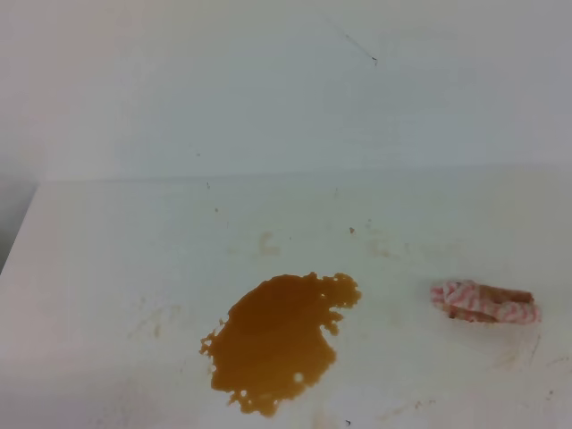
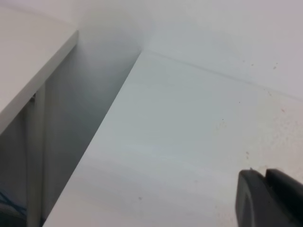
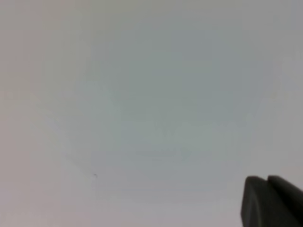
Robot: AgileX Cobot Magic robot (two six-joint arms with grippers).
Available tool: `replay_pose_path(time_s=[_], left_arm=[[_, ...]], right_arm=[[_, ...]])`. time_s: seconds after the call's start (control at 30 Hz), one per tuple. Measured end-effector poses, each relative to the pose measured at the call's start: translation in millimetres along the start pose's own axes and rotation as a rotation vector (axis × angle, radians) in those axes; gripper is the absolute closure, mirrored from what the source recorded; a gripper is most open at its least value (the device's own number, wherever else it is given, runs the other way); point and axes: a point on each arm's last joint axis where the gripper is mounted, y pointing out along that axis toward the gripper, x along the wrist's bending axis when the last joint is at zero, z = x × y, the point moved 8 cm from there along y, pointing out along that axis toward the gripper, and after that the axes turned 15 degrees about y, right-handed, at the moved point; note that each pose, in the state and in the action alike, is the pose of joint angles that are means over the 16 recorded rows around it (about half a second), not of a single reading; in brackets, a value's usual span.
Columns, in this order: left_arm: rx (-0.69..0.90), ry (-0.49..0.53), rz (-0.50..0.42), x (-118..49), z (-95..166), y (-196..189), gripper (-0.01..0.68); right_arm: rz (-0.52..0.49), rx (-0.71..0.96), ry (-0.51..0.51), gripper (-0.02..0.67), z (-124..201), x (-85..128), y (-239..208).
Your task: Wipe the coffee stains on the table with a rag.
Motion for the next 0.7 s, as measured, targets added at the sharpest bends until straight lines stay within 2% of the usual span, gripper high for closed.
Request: replay_pose_path(time_s=[0.13,0.27,0.53,0.7], left_arm=[[0.0,0.0,0.0,-0.1,-1,0,0.673],[-0.001,0.0,0.0,0.0,0,0,0.673],[-0.002,0.0,0.0,0.0,0,0,0.673],[0.001,0.0,-0.001,0.3,2,1,0.673]], right_arm=[[-0.038,0.071,-0.059,0.651,-19,19,12],[-0.062,0.187,-0.101,0.651,-21,30,31],[-0.128,0.507,-0.212,0.648,11,36,72],[-0.196,0.73,-0.331,0.627,38,38,96]])
